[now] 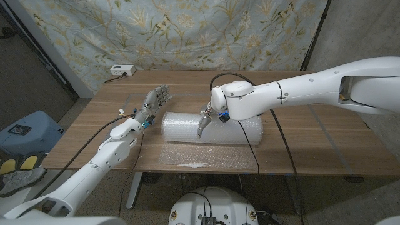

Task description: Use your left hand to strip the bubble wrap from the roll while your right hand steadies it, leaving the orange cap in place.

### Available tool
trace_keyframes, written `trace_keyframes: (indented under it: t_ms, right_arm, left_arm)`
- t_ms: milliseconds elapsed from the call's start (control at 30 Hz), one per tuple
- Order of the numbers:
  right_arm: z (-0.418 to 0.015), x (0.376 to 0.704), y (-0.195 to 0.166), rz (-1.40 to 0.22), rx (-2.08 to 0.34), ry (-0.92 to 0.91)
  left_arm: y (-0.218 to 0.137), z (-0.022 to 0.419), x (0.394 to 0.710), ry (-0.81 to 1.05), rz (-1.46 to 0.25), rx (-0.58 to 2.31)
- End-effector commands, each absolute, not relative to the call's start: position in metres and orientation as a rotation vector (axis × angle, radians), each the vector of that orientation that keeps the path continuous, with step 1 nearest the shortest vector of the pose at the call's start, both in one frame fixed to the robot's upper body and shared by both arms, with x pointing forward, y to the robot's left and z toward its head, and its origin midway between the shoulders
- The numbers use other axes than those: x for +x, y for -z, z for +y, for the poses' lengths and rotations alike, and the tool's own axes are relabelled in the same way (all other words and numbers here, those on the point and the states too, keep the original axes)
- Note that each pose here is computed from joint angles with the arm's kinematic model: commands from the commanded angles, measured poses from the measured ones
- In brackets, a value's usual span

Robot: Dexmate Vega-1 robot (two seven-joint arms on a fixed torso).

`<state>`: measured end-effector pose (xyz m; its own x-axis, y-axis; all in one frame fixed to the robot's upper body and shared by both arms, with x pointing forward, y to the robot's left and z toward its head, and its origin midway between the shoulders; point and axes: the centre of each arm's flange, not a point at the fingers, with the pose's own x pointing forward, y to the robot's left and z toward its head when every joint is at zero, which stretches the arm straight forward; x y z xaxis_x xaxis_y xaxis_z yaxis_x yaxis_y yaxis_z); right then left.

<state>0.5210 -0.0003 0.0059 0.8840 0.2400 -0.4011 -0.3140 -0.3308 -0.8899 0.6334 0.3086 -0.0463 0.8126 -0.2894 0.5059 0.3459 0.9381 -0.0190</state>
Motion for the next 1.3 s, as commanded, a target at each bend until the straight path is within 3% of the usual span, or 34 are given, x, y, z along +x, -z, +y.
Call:
trace_keyframes:
  t_ms: [33, 1300]
  right_arm:
    - [-0.001, 0.523, -0.004, 0.044, -1.86, -0.538]
    - [-0.016, 0.516, -0.012, -0.013, -1.867, -0.503]
  left_arm:
    - [0.049, 0.305, 0.632, 0.334, -0.514, -0.113]
    - [0.052, 0.298, 0.637, 0.347, -0.493, -0.146]
